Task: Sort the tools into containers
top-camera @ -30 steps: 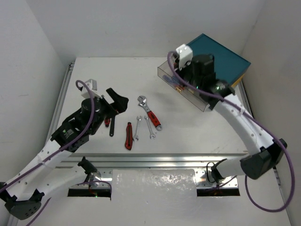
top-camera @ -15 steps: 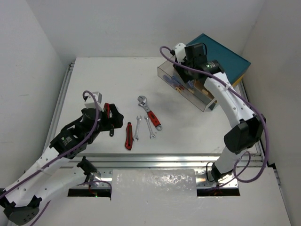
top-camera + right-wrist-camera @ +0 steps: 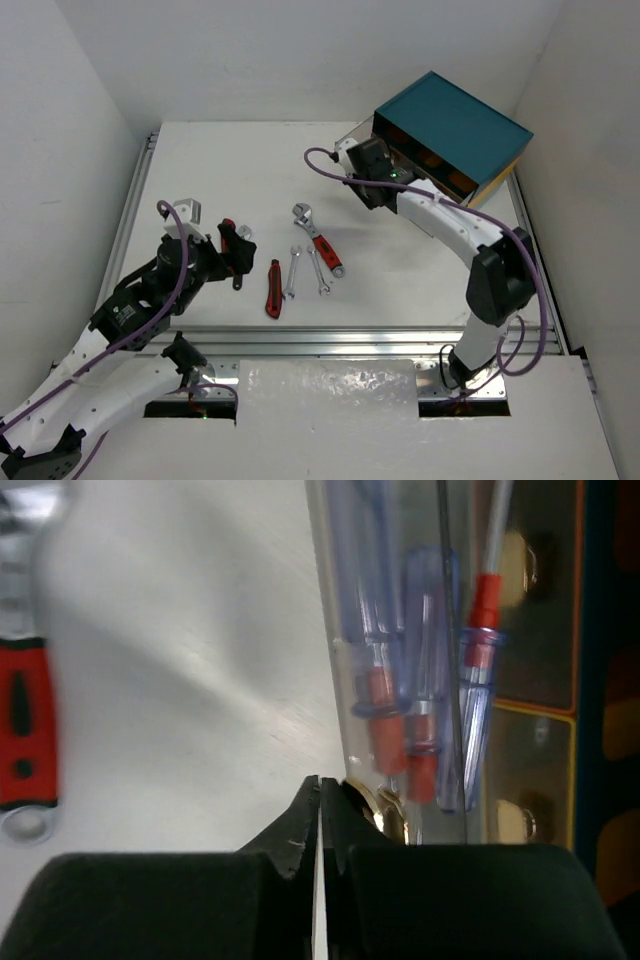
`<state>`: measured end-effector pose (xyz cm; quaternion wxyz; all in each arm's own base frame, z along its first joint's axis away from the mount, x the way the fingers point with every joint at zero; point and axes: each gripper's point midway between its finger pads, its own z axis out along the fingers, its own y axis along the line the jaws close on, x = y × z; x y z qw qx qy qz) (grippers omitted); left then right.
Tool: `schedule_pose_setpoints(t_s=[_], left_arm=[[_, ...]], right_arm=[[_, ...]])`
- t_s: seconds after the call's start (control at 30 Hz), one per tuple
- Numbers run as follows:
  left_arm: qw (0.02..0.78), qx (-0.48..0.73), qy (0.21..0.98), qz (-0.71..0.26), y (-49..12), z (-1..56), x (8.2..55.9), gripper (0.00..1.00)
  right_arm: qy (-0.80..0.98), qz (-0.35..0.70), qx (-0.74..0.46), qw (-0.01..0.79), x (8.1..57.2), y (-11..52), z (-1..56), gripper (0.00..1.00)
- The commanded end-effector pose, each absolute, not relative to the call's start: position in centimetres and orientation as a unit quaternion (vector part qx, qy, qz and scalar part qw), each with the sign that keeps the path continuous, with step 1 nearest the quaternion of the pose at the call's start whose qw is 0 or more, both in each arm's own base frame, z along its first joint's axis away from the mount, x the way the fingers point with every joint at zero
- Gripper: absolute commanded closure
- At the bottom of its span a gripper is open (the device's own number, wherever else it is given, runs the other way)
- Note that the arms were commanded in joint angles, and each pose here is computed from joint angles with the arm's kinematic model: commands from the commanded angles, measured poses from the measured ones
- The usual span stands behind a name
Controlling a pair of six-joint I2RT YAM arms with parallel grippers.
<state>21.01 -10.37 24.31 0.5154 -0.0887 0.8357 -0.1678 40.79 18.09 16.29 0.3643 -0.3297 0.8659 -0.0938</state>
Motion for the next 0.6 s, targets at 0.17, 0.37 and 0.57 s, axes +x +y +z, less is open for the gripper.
schedule_pose_setpoints(t_s=[0.17,0.37,0.57], left_arm=[[0.527,-0.077,0.826,-0.184,-11.1,25.0,21.3,0.00],[0.520,-0.077,0.832,-0.178,-11.2,24.6,21.5,0.00],[0.507,-0.095,0.842,-0.159,-11.1,23.7,22.1,0.00]], right_arm=[[0.839,-0.287,-0.214,0.409,47.5,8.3,21.2,1.00],[0.822,-0.330,-0.208,0.414,49.8,4.8,21.2,1.00],[0.825,-0.333,-0.197,0.411,51.3,4.7,20.7,1.00]])
